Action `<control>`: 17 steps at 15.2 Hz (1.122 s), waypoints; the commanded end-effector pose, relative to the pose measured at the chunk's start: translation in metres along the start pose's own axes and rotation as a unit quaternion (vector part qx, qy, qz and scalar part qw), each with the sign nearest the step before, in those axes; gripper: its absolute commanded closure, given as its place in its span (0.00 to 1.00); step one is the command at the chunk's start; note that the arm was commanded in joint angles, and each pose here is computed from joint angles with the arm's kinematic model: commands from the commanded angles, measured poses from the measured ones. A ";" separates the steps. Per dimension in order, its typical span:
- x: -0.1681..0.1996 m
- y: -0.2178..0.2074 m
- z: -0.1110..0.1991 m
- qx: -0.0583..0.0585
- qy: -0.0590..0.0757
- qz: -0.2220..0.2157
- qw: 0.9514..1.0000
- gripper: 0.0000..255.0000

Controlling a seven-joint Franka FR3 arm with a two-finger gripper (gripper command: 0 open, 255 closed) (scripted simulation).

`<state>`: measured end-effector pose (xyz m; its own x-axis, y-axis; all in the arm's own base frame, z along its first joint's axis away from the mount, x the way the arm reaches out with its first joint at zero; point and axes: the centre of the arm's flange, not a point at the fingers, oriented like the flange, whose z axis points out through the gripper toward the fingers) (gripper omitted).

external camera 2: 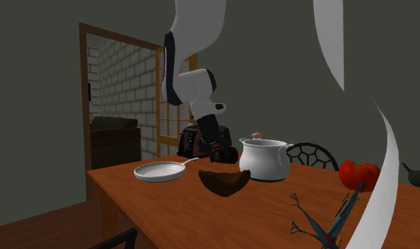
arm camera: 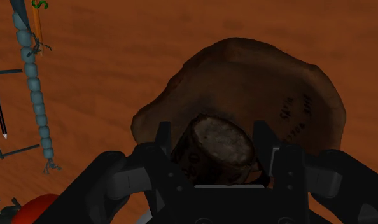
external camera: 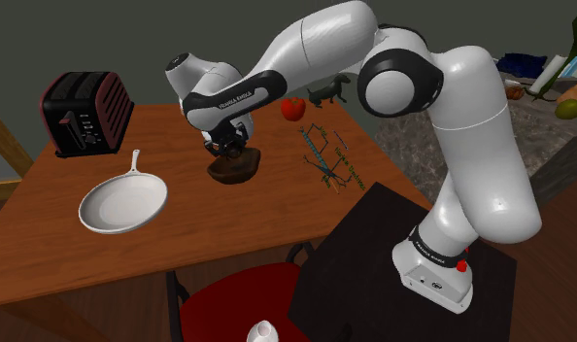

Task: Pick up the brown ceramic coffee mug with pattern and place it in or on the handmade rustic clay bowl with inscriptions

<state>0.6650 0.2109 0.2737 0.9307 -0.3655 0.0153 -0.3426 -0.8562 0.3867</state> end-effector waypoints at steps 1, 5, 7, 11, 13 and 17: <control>-0.001 -0.005 0.011 0.000 0.000 0.000 1.000 1.00; -0.001 -0.005 0.011 0.000 0.000 0.000 1.000 1.00; -0.001 -0.005 0.011 0.000 0.000 0.000 1.000 1.00; -0.001 -0.005 0.011 0.000 0.000 0.000 1.000 0.00; -0.001 -0.005 0.011 0.000 0.000 0.000 1.000 0.00; -0.001 -0.005 -0.015 0.000 0.000 0.000 1.000 0.00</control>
<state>0.6676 0.2165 0.2755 0.9309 -0.3650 0.0163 -0.3426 -0.8566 0.3859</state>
